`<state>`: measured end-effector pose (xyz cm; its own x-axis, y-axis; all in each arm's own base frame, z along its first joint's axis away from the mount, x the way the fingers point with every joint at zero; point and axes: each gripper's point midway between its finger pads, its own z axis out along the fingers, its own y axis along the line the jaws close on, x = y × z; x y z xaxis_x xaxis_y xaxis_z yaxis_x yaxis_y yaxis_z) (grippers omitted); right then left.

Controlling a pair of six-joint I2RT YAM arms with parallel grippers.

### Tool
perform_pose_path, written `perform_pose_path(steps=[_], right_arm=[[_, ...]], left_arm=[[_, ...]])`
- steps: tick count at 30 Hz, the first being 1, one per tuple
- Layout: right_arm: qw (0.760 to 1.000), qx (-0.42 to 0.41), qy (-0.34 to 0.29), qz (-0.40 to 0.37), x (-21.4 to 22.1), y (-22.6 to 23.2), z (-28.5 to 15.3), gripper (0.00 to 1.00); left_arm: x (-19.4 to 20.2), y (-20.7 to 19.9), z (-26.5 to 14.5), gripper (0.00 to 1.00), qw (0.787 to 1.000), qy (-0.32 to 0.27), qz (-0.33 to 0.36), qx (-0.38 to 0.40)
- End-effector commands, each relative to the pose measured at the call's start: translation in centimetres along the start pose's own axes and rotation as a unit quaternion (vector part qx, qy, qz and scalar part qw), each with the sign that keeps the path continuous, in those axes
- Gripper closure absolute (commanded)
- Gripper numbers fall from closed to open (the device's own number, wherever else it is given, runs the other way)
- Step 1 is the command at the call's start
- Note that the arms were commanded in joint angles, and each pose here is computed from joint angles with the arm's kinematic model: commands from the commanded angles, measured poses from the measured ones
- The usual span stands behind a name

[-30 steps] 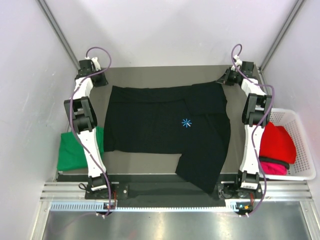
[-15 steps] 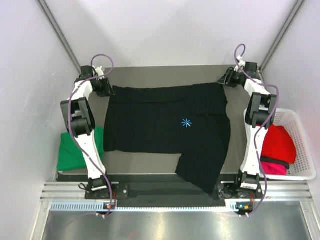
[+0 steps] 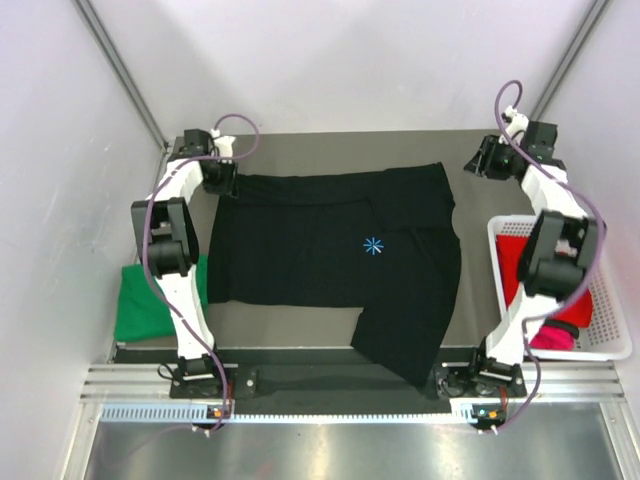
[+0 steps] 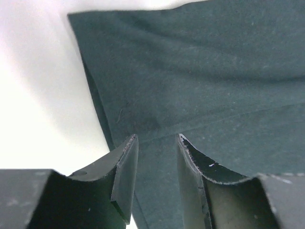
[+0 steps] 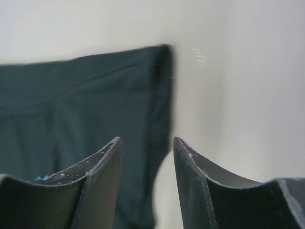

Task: Fold and stack the t-shirts
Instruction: Fold the tshirt

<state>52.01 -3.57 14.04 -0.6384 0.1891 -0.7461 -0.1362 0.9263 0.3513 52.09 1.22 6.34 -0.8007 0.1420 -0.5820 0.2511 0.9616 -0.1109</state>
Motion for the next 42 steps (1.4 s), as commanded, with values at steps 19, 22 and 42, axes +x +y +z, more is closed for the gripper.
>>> perform_pose_path(steps=[19, 22, 42], right_arm=[[0.986, -0.064, -0.085, -0.13, 2.6, 10.5, -13.7, 0.48], [0.987, -0.066, -0.08, -0.125, 2.6, 10.3, -13.3, 0.48], [0.989, -0.069, -0.065, -0.114, 3.7, 9.5, -11.9, 0.48]], left_arm=[[0.8, 3.4, 0.3, 0.56, 0.989, 0.056, 0.106, -0.081], [1.3, 3.5, 0.9, 0.56, 0.99, 0.063, 0.101, -0.079], [2.5, 3.1, 1.2, 1.0, 0.991, 0.074, 0.087, -0.071]])
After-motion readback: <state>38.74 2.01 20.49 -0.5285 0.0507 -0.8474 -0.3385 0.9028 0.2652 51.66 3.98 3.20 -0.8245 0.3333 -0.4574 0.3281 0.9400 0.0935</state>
